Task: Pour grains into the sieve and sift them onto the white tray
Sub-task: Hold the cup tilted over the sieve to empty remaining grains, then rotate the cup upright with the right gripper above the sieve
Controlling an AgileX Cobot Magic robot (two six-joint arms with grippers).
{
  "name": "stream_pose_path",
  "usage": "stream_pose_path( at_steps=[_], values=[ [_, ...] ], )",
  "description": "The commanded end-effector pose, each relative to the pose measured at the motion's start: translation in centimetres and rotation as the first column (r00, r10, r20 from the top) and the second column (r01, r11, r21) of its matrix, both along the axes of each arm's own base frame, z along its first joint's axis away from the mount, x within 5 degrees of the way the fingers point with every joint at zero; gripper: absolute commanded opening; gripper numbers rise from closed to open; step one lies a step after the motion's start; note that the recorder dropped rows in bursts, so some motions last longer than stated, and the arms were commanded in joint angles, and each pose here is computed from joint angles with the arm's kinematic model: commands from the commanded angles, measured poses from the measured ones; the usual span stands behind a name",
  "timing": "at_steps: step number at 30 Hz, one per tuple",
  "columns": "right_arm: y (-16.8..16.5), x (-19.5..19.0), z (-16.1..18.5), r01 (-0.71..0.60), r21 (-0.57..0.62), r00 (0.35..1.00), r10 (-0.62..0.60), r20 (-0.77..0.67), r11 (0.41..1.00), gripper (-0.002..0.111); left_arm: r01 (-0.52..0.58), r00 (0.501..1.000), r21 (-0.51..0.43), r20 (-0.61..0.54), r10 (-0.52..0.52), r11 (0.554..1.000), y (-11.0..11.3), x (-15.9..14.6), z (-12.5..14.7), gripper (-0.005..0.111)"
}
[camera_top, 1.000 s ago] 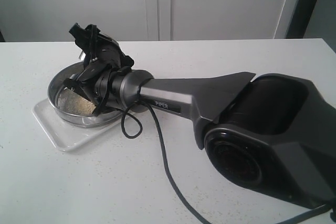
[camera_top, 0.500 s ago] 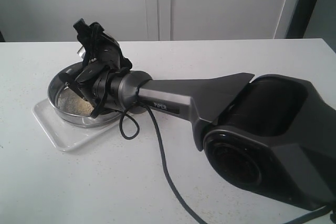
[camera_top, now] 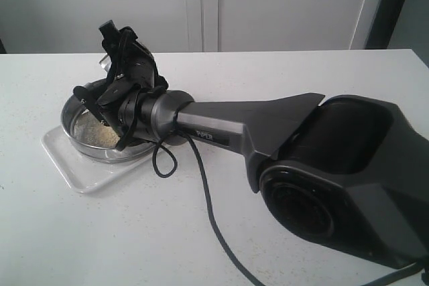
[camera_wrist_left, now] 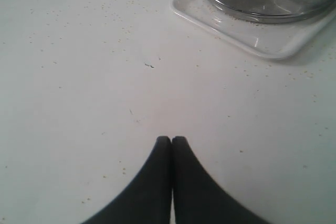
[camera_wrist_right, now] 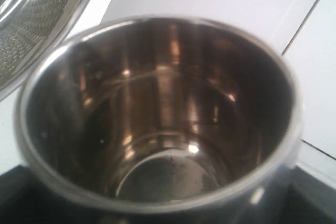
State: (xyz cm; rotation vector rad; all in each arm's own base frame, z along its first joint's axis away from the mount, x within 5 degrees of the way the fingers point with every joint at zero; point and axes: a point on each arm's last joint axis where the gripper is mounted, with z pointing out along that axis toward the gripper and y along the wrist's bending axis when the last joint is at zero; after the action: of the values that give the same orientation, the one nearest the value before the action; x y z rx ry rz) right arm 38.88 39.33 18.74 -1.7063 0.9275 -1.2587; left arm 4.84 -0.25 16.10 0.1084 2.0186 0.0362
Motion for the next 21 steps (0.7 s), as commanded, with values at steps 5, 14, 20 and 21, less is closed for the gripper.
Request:
stream_pose_path(
  at_steps=[5, 14, 20, 21],
  values=[
    [-0.3, 0.1, 1.0, 0.038, 0.060, 0.999, -0.040, 0.027, 0.998, 0.000, -0.005, 1.000, -0.009, -0.011, 0.005, 1.000, 0.0, 0.0, -0.3, 0.000],
    [-0.7, 0.1, 1.5, 0.116, 0.275, 0.992, -0.123, 0.006, 0.954, 0.000, -0.005, 1.000, -0.009, -0.011, 0.005, 1.000, 0.0, 0.0, -0.3, 0.000],
    [-1.3, 0.1, 1.8, 0.190, 0.395, 0.980, -0.197, -0.023, 0.899, 0.000, -0.005, 1.000, -0.009, -0.011, 0.005, 1.000, 0.0, 0.0, -0.3, 0.000],
    [-1.4, 0.1, 1.8, 0.204, 0.409, 0.978, -0.207, -0.036, 0.890, 0.000, -0.005, 1.000, -0.009, -0.011, 0.005, 1.000, 0.0, 0.0, -0.3, 0.000]
  ],
)
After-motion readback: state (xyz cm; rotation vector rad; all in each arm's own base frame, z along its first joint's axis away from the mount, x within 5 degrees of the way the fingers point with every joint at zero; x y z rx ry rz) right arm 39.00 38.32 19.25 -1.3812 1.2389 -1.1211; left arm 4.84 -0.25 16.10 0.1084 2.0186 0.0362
